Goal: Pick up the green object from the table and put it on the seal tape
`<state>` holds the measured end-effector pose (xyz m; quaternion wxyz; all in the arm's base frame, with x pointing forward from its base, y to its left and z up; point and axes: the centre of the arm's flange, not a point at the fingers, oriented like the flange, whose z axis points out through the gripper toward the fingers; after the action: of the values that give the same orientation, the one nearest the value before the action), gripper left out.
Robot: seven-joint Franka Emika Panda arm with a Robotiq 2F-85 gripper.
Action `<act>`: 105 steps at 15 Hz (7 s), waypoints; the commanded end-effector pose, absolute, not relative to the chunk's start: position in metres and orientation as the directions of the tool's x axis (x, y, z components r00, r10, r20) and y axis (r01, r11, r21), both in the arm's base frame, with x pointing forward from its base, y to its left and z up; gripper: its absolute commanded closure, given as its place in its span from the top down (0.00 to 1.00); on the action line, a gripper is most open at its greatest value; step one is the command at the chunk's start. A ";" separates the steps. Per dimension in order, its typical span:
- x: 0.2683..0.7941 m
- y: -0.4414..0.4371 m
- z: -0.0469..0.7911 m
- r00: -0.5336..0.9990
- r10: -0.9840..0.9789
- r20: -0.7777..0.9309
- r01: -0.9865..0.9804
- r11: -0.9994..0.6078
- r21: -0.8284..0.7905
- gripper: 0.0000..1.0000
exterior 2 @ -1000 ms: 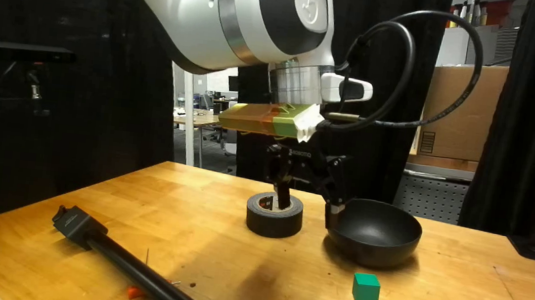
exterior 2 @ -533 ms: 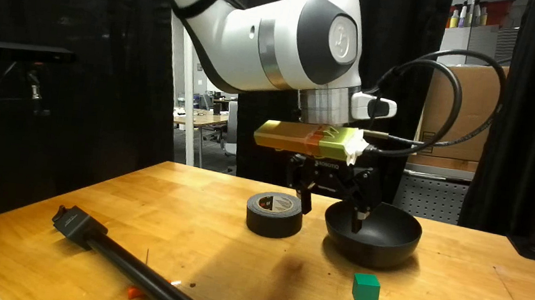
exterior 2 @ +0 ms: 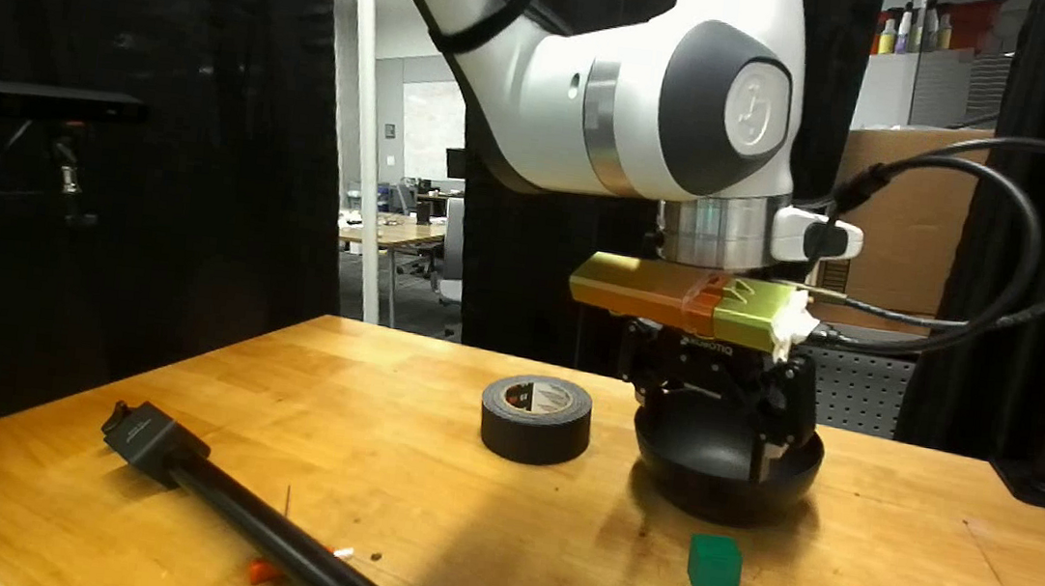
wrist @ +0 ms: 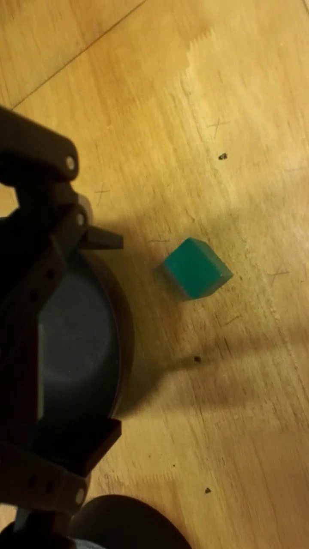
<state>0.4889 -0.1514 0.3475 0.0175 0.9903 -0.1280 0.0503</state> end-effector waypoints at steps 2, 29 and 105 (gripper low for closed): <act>0.488 -0.160 0.342 0.958 -0.263 0.112 -0.266 -0.964 0.010 1.00; 0.452 -0.178 0.303 0.936 -0.337 0.098 -0.331 -0.941 -0.076 1.00; 0.591 0.047 0.321 0.937 0.330 0.112 0.318 -0.941 0.117 0.07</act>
<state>0.5727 0.0471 0.3197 0.0540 0.9841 0.1557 0.0668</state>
